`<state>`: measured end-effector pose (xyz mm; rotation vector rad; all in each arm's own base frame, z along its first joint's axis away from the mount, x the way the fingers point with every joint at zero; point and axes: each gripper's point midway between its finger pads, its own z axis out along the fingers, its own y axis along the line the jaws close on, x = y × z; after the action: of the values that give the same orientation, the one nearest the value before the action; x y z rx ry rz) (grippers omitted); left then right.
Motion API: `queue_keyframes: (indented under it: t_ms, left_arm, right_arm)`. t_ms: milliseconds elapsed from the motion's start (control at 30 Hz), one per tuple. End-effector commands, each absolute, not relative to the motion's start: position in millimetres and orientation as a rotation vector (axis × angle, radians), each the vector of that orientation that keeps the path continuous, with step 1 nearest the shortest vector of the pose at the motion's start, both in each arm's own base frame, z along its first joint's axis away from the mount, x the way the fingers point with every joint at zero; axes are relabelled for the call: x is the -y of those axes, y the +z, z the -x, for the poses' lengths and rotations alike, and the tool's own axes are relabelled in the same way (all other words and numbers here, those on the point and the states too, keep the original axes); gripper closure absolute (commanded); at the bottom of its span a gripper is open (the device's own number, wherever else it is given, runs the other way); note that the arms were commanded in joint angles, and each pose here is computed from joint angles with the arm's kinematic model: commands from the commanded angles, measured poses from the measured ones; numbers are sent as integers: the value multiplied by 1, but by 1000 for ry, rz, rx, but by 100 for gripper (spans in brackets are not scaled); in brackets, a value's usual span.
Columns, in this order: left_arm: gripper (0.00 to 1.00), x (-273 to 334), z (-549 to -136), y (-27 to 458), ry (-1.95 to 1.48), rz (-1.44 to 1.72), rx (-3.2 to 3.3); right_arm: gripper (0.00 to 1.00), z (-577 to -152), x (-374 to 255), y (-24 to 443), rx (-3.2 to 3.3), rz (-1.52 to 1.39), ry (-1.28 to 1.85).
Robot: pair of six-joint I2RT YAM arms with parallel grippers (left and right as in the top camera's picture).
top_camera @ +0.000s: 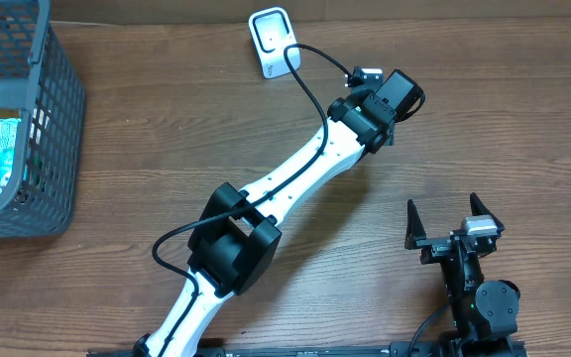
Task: Scan the item barcode
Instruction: 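Set the yellow bottle upright on the table beside the scanner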
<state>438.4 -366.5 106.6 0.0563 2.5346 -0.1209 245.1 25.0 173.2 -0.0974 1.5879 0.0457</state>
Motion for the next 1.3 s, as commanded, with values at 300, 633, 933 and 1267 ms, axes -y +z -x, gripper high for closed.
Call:
queue_keyframes:
  t_ms: [300, 633, 933, 1267]
  left_arm:
    - [1, 339, -471, 222, -163, -99, -2339]
    - [2, 180, -479, 397, -142, 150, -2103]
    - [1, -48, -436, 442, 113, 620, -2004]
    - [0, -226, -341, 393, 242, 1202, -2036]
  right_arm:
    - [0, -245, -25, 170, -1589, 97, 43]
    - [0, -245, -25, 170, -1589, 97, 43]
    - [0, -245, -25, 170, -1589, 97, 43]
    - [0, -245, -25, 170, -1589, 98, 43]
